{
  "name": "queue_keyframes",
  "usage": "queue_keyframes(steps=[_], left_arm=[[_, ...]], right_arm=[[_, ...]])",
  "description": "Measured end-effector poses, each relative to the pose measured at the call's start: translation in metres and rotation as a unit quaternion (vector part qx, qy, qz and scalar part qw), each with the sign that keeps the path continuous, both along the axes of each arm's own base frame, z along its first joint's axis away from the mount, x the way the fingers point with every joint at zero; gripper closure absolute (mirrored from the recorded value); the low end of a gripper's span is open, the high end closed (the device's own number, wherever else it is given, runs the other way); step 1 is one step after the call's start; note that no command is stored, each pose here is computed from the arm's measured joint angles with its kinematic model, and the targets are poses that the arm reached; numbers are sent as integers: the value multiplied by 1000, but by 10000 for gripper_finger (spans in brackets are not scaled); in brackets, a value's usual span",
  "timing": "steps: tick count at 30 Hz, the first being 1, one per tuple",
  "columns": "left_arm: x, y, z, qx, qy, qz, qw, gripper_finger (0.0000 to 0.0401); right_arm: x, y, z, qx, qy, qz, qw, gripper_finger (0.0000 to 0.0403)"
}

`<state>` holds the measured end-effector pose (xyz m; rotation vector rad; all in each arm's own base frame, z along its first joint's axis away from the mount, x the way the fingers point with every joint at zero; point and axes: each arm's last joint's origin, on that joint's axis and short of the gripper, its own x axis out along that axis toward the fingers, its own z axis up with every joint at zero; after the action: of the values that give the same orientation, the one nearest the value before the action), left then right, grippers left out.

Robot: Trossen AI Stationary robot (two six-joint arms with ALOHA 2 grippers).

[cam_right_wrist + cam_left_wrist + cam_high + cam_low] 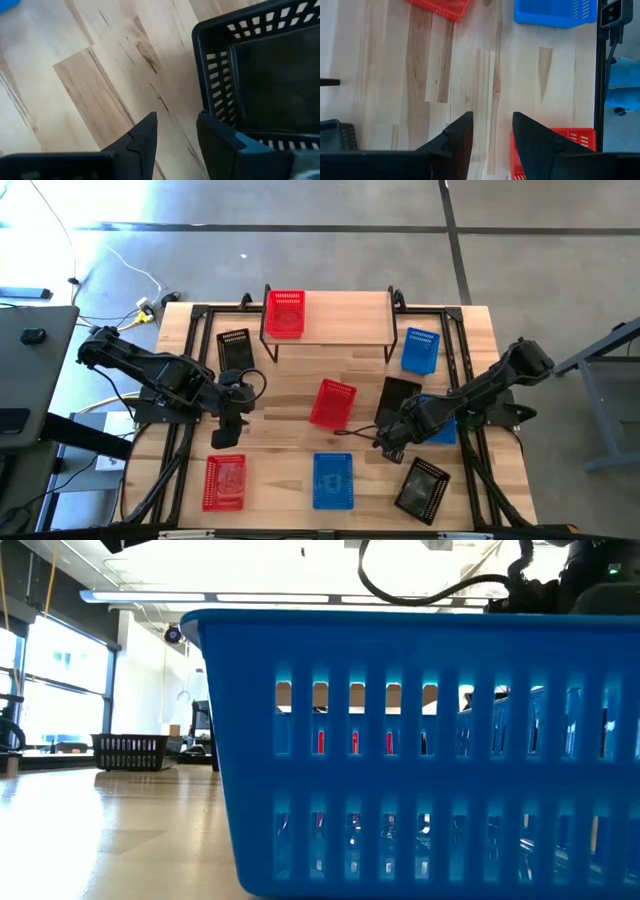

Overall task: Stack baskets on shelf by color
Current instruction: Put the top right black basket on the shelf

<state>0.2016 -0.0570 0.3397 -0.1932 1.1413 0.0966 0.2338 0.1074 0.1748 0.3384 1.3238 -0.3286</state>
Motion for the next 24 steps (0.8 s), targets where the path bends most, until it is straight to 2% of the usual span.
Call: queue_keyframes(steps=[5, 19, 24], left_arm=[[0, 0, 0, 0, 0, 0, 1000, 274], [0, 0, 0, 0, 0, 0, 1000, 274], [0, 0, 0, 0, 0, 0, 1000, 274]], right_arm=[[4, 1, 8, -12, -13, -2, 1000, 277], [6, -3, 28, -100, -13, 3, 995, 277], [3, -12, 27, -111, 20, -3, 994, 277]])
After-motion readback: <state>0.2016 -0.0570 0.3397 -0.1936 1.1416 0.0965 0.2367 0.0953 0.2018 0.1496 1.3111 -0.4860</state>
